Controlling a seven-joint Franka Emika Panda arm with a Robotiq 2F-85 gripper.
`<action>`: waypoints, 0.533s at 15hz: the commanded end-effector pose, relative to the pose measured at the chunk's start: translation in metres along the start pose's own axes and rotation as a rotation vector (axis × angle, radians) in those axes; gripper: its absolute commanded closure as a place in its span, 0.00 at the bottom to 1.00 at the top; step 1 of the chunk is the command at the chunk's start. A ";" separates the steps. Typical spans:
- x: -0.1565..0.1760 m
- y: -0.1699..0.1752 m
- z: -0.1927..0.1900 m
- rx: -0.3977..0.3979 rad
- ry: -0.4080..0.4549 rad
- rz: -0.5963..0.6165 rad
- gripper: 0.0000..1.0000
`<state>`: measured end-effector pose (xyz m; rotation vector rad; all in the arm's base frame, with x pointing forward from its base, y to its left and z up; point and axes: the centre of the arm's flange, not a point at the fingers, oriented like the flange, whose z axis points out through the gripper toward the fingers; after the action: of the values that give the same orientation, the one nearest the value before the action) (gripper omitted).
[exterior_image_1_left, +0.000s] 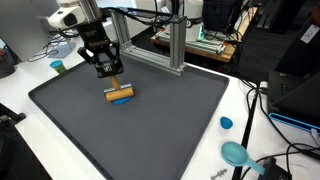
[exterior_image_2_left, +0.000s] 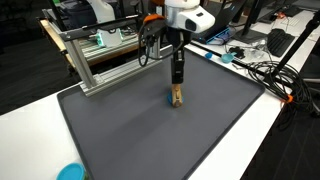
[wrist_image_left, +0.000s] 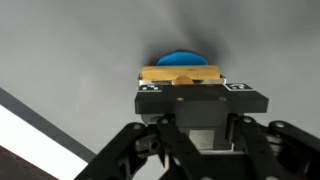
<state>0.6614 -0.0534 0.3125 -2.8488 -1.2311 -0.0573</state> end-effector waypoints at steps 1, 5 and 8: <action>-0.023 -0.002 0.034 0.024 -0.118 0.007 0.78; -0.024 -0.002 0.039 0.010 -0.149 0.015 0.78; -0.028 0.000 0.034 0.004 -0.169 0.037 0.78</action>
<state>0.6578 -0.0571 0.3115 -2.8972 -1.2230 0.0275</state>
